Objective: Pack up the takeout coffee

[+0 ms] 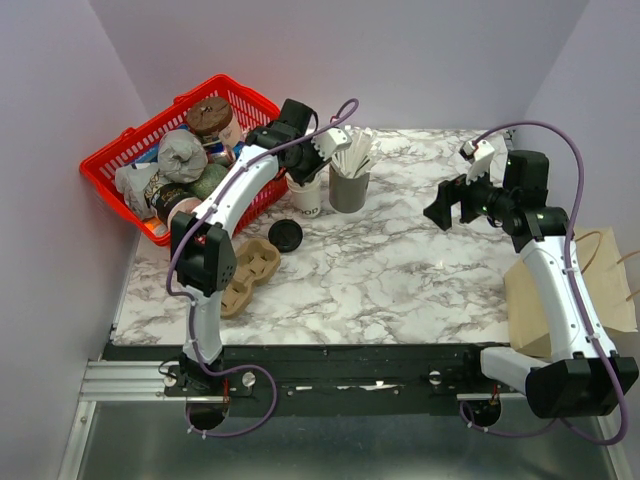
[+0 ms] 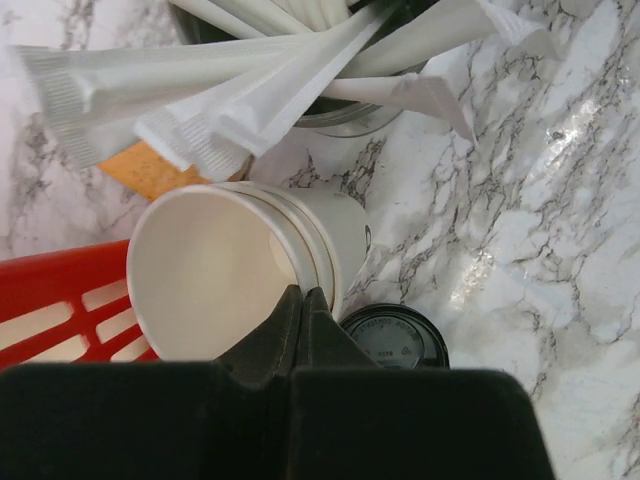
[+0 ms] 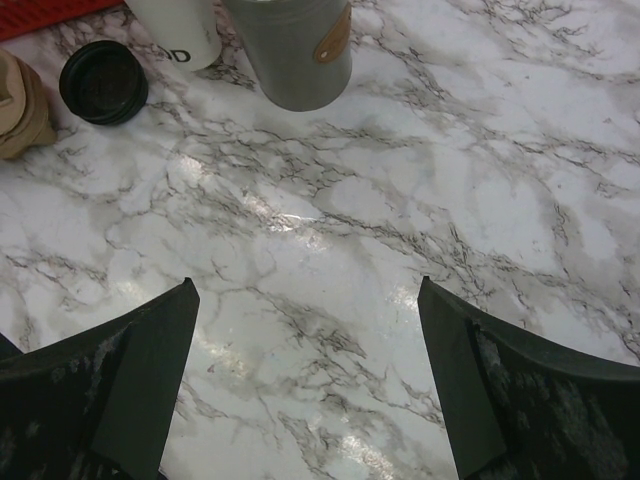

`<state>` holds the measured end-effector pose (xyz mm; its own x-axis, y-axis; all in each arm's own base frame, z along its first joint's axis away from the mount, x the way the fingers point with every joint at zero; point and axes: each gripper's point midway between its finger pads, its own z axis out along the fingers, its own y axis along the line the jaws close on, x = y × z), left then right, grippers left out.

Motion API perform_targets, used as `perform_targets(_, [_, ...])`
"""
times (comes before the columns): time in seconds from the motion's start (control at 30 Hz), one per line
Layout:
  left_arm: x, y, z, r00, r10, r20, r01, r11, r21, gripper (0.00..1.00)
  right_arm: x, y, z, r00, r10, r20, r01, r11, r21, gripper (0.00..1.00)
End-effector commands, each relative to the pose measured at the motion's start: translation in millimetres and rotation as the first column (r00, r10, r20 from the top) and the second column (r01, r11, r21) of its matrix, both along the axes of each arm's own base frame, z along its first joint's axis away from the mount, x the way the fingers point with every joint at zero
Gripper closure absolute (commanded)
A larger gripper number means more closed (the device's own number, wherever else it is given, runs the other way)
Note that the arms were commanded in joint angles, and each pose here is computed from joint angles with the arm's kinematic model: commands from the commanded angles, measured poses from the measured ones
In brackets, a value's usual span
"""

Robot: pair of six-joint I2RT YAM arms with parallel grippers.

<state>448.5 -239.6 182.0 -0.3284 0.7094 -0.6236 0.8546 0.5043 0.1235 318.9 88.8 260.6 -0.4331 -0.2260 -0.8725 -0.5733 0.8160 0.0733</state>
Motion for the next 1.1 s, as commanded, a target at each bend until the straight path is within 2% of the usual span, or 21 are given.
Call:
perform_targets(0.0, [-1,9,32,0.992,-0.002,0.126,-0.001,1.0,0.025,1.0,3,6,7,0.999,0.033,0.012,-0.033,0.999,0.024,0.0])
perform_targets(0.07, [-10,-1,38,0.995,0.002,0.098,0.001,0.999,-0.035,1.0,5,6,8,0.999,0.03,0.009,-0.031,0.999,0.022,0.0])
perform_targets(0.17, [-17,-4,42,0.991,0.0,0.133,0.004,1.0,-0.025,1.0,6,6,9,0.999,0.03,0.014,-0.031,0.999,0.017,0.0])
perform_targets(0.23, [-25,-13,57,0.991,-0.006,0.136,0.016,0.997,-0.07,1.0,6,6,8,1.0,0.029,0.01,-0.03,0.999,0.021,0.0])
perform_targets(0.27, [-16,-9,36,0.988,0.043,0.15,-0.031,0.996,-0.082,1.0,6,6,7,1.0,0.028,0.011,-0.029,0.999,0.023,0.0])
perform_targets(0.37, [-35,-18,47,0.993,-0.016,0.117,0.024,0.997,-0.068,1.0,4,10,7,0.999,0.039,0.005,-0.04,0.998,0.041,0.0])
perform_targets(0.4, [-33,-17,46,0.992,0.018,0.126,-0.007,0.996,-0.086,1.0,4,9,8,0.999,0.034,0.005,-0.034,0.999,0.042,0.0])
perform_targets(0.47, [-32,-9,41,0.986,0.007,0.165,-0.002,1.0,-0.026,1.0,6,9,8,1.0,0.029,0.011,-0.03,0.999,0.045,0.0])
perform_targets(0.53, [-35,-20,60,0.99,0.026,0.14,-0.011,0.994,-0.11,1.0,7,9,7,1.0,0.028,-0.002,-0.028,0.998,0.048,0.0])
perform_targets(0.57, [-13,-19,67,0.966,0.058,0.251,-0.023,0.99,-0.141,1.0,7,9,8,1.0,0.026,0.002,-0.026,0.998,0.052,0.0])
perform_targets(0.6, [-18,-1,15,0.982,0.054,0.182,-0.053,0.999,-0.012,1.0,7,11,8,1.0,0.028,-0.003,-0.028,0.998,0.064,0.0])
perform_targets(0.67, [-41,-14,28,0.999,-0.01,0.032,0.01,1.0,0.009,1.0,8,13,8,0.999,0.037,-0.022,-0.035,0.996,0.077,0.0])
perform_targets(0.7, [-30,-26,56,0.996,0.015,0.089,-0.007,0.997,-0.082,1.0,9,14,10,0.999,0.037,-0.021,-0.035,0.996,0.08,0.0])
perform_targets(0.73, [-20,-16,49,0.988,0.057,0.141,-0.05,0.997,-0.057,1.0,10,14,10,0.999,0.036,-0.019,-0.034,0.996,0.081,0.0])
perform_targets(0.77, [-26,-16,38,0.988,0.006,0.154,-0.005,1.0,-0.005,1.0,12,14,12,0.999,0.034,-0.006,-0.034,0.996,0.083,0.0])
perform_targets(0.8, [-29,-28,75,0.981,-0.008,0.192,0.018,0.998,-0.052,1.0,12,15,10,0.999,0.032,-0.016,-0.031,0.995,0.092,0.0])
perform_targets(0.87, [-22,-27,91,0.973,0.079,0.217,-0.045,0.986,-0.158,1.0,15,15,13,1.0,0.019,-0.012,-0.018,0.995,0.101,0.0])
perform_targets(0.93, [-17,-17,44,0.979,0.037,0.199,-0.032,0.999,-0.026,1.0,20,13,13,0.998,-0.053,-0.043,0.059,0.987,0.15,0.0])
perform_targets(0.97, [-30,-16,37,0.994,0.027,0.109,-0.025,1.0,-0.017,1.0,24,14,18,0.997,-0.069,-0.043,0.075,0.982,0.175,0.0])
perform_targets(1.03, [-32,-25,58,0.994,0.062,0.09,-0.053,0.993,-0.101,1.0,27,22,20,0.988,-0.106,-0.111,0.132,0.959,0.251,0.0])
perform_targets(1.07, [-27,-30,69,0.987,0.072,0.143,-0.052,0.989,-0.138,1.0,32,25,26,0.987,-0.117,-0.111,0.144,0.95,0.276,0.0])
